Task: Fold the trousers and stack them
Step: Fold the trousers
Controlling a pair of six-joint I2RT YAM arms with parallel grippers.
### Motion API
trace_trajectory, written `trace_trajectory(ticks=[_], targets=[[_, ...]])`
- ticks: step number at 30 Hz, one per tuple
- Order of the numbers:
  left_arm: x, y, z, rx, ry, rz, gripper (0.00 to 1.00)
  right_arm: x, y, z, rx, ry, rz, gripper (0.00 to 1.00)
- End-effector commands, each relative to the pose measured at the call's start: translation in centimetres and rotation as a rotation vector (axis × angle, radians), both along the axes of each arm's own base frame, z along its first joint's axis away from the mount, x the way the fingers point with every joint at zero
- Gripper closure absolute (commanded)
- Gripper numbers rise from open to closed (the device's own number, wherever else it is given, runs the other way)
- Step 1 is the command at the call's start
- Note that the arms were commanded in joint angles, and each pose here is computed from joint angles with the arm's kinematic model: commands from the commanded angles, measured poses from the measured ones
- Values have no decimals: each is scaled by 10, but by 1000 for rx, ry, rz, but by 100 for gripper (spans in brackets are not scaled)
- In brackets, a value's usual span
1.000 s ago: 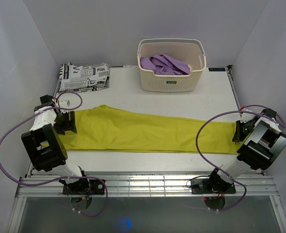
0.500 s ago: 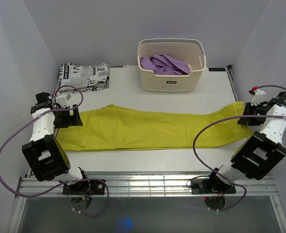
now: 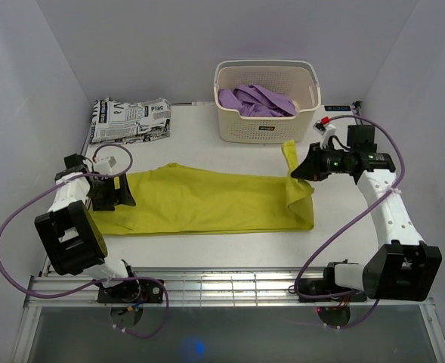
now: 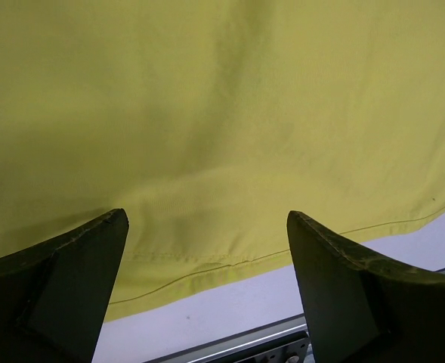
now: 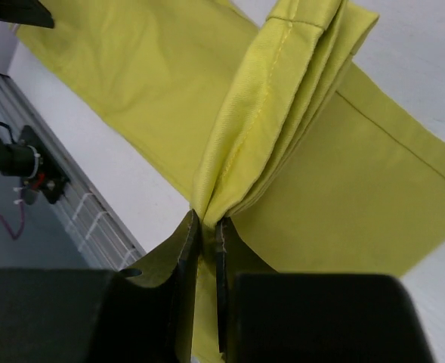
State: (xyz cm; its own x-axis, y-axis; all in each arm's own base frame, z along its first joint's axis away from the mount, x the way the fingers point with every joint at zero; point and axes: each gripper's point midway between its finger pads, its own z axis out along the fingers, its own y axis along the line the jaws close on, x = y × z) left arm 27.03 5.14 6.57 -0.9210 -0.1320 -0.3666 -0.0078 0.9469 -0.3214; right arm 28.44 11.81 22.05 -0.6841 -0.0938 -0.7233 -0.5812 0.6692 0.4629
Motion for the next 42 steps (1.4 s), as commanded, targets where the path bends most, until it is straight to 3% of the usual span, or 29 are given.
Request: trace_trajectory(ticks=[1, 21, 42], targets=[[7, 4, 3, 8, -33, 30, 3, 9, 41, 18, 197, 23, 31, 92], [4, 12, -8, 27, 41, 102, 2, -2, 195, 11, 343, 24, 249, 92], [-4, 11, -8, 47, 34, 108, 2, -12, 260, -58, 282, 148, 278, 92]])
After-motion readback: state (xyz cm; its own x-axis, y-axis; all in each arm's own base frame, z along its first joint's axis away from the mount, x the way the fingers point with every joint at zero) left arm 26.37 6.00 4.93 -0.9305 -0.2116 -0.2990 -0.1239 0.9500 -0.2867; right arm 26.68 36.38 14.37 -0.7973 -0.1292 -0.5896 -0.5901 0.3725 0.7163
